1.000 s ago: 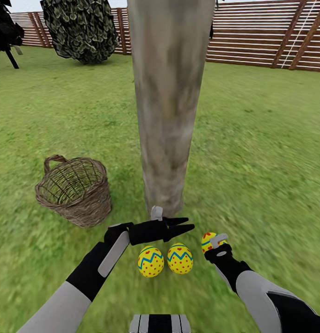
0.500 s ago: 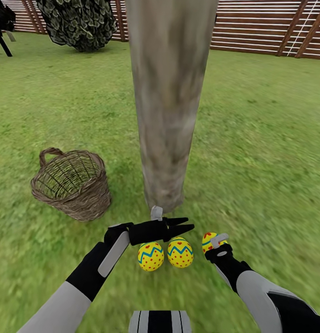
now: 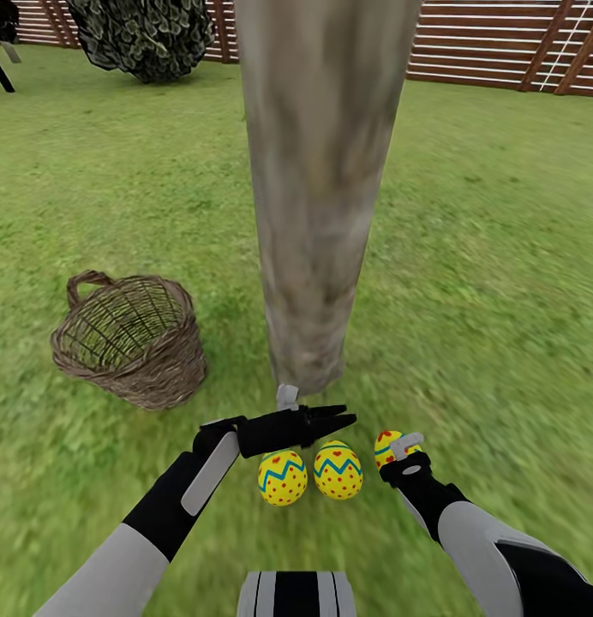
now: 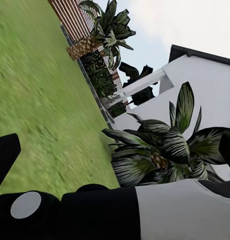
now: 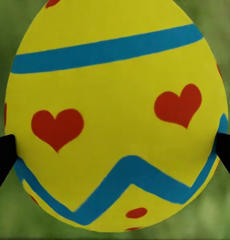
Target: Take the three Easter eggs out of the wicker basket on the lawn in the garden, then place them on the lawn next to a single tree (choose any tree) so that all three eggs are next to the same tree and none are left in the basket.
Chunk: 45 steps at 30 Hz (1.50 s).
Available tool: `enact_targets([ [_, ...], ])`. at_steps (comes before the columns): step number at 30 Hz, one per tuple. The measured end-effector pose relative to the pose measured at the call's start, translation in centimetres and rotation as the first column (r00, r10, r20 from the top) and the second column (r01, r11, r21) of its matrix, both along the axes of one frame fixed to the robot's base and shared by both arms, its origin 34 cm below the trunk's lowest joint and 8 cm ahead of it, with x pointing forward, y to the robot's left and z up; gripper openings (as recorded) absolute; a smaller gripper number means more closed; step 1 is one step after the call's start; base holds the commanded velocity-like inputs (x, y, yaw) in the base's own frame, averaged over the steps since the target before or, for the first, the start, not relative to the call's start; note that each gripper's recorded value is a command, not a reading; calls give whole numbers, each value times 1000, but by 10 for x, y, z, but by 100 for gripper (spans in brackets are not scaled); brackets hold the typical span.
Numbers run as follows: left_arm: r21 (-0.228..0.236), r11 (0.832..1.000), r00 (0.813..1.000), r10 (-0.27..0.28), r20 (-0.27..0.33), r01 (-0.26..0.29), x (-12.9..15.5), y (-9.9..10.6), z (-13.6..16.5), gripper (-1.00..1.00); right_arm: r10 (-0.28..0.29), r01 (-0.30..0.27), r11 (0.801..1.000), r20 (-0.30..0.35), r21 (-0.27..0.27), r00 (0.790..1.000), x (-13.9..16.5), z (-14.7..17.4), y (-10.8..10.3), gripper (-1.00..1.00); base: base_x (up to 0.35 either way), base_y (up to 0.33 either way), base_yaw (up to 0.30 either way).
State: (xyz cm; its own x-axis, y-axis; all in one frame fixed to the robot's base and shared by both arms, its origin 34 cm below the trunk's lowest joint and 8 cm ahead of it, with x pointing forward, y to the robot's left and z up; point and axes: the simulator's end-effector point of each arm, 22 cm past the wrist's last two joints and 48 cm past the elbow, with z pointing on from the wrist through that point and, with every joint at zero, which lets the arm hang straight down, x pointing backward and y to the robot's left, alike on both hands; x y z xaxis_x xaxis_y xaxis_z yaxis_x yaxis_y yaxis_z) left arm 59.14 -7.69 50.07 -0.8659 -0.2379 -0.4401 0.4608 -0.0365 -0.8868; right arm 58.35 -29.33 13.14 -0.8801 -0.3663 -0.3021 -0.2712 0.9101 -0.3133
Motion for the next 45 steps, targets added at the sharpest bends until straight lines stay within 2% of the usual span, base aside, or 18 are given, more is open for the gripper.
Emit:
enact_targets([
  [6, 1, 1000, 1000, 0, -26, 0, 0, 0, -13, 100, 9, -9, 1000, -22, -5, 1000, -7, -12, 0, -100, 0, 0, 0],
  [11, 1, 1000, 999, 1, -45, -1, 0, 0, -24, 100, 8, -8, 1000, 1, -14, 1000, 4, -13, -5, -100, 0, 0, 0],
  [30, 5, 1000, 999, 1, -54, -1, -1, 1, -28, 100, 14, -14, 1000, 1, -24, 1000, 5, -13, -3, -100, 0, 0, 0],
  [31, 5, 1000, 999, 1, -54, -1, -1, 1, -28, 100, 14, -14, 1000, 1, -24, 1000, 5, -13, -3, 100, 0, 0, 0],
  [45, 7, 1000, 998, 2, -58, -2, -1, 1, -30, 100, 18, -18, 1000, -1, -20, 1000, 4, -13, -2, 100, 0, 0, 0],
])
